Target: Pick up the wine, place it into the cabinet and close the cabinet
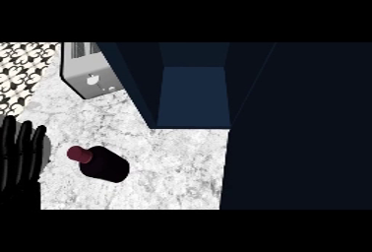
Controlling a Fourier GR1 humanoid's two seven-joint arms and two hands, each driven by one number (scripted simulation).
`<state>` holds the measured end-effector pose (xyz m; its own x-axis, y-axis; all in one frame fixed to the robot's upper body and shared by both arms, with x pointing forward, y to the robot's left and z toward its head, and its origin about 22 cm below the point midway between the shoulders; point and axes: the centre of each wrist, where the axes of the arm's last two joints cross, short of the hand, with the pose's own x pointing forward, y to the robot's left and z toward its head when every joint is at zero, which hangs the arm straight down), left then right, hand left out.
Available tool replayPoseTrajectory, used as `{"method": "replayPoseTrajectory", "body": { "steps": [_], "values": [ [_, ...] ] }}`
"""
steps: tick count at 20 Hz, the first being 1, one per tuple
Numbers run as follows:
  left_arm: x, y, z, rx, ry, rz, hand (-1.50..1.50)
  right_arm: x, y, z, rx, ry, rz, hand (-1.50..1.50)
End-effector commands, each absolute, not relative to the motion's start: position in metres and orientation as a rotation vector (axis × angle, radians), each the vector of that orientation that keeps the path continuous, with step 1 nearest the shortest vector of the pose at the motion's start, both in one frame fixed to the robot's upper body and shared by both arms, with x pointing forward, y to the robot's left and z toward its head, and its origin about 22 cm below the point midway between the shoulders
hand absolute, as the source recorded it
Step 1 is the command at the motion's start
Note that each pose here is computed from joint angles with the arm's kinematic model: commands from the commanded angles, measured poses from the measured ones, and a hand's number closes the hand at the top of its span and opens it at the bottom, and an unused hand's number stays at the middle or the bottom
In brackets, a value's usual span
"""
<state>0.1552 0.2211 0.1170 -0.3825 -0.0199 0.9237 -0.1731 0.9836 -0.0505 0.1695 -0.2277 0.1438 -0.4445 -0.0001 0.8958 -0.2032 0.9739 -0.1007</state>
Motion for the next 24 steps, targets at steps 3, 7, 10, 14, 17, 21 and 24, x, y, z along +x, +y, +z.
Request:
{"method": "replayPoseTrajectory", "body": {
  "steps": [3,7,10,14,17,21,24],
  "values": [
    [0.128,0.194,0.128,0.12,-1.924,0.229,-1.5,0.133,-0.219,0.186,0.22,-2.001,0.267,-1.5],
    [0.123,0.19,0.173,0.104,-1.924,0.252,-1.5,0.135,-0.213,0.204,0.221,-2.002,0.282,-1.5],
    [0.121,0.181,0.169,0.12,-1.929,0.277,-1.5,0.122,-0.214,0.216,0.234,-2.014,0.263,-1.5],
    [0.114,0.173,0.169,0.122,-1.903,0.275,-1.5,0.128,-0.206,0.216,0.239,-1.993,0.281,-1.5],
    [0.136,0.172,0.172,0.141,-1.88,0.272,-1.5,0.133,-0.205,0.235,0.227,-1.999,0.279,-1.5],
    [0.141,0.171,0.168,0.149,-1.855,0.256,-1.5,0.129,-0.205,0.24,0.208,-1.991,0.258,-1.5],
    [0.142,0.165,0.174,0.146,-1.853,0.272,-1.5,0.136,-0.214,0.247,0.211,-1.993,0.27,-1.5]
  ]
}}
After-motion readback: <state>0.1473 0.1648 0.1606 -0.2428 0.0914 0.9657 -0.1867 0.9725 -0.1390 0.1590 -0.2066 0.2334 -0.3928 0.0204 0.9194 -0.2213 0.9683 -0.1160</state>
